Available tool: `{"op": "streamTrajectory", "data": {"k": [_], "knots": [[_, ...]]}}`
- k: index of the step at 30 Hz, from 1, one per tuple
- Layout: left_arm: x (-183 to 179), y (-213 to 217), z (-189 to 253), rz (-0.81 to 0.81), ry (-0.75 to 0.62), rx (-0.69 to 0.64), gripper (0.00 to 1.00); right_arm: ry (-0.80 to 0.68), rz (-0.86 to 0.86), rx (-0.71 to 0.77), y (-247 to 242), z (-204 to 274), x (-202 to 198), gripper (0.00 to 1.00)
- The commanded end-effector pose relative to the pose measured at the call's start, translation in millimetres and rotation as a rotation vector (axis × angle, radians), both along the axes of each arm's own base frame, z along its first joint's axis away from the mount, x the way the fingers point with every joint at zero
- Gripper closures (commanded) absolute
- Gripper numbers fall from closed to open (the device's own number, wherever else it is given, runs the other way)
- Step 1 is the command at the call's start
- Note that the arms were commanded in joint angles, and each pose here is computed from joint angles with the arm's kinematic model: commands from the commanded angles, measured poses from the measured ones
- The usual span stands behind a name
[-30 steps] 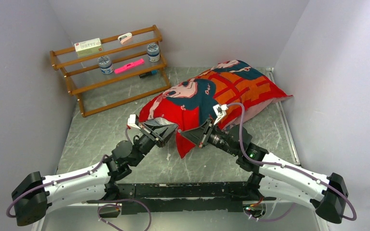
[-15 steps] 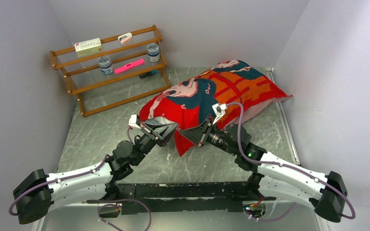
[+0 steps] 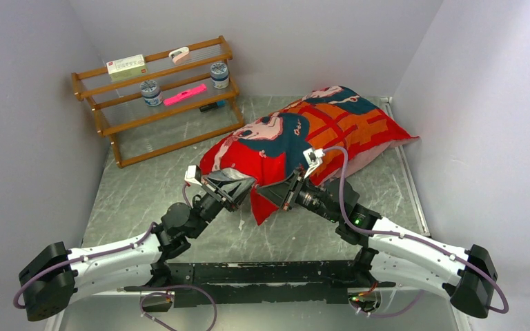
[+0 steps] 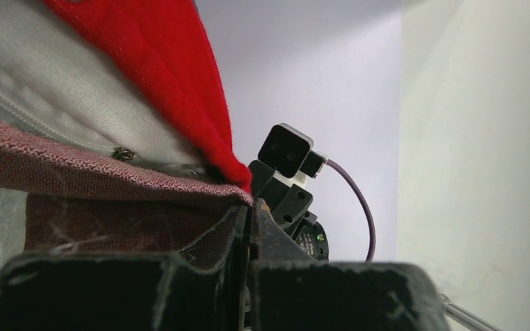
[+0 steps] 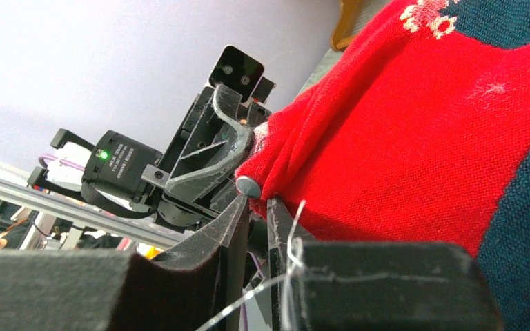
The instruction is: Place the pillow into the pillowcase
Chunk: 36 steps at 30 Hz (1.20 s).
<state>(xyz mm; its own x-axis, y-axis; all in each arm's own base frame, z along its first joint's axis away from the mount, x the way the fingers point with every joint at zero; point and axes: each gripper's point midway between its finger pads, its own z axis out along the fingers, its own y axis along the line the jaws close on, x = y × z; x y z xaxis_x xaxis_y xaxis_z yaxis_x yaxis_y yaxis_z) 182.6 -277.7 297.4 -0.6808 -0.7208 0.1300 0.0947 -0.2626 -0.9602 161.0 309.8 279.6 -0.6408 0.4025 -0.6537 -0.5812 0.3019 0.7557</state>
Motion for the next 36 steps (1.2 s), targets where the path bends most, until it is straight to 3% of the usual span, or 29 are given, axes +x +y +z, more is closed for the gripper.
{"op": "streamTrajectory", "data": {"k": [1, 6, 18, 36], "knots": [[-18, 14, 56, -0.045, -0.104, -0.182, 0.95, -0.058, 0.013, 0.08, -1, 28, -4, 0.8], [-18, 14, 56, -0.053, -0.1, -0.19, 0.95, -0.062, 0.012, 0.075, 2, 30, -1, 0.9], [-19, 15, 58, -0.051, -0.106, -0.193, 0.95, -0.05, 0.032, 0.062, 9, 23, 0, 1.0], [-18, 14, 56, -0.05, -0.102, -0.191, 0.95, -0.022, 0.043, -0.01, 17, 10, 3, 1.0]]}}
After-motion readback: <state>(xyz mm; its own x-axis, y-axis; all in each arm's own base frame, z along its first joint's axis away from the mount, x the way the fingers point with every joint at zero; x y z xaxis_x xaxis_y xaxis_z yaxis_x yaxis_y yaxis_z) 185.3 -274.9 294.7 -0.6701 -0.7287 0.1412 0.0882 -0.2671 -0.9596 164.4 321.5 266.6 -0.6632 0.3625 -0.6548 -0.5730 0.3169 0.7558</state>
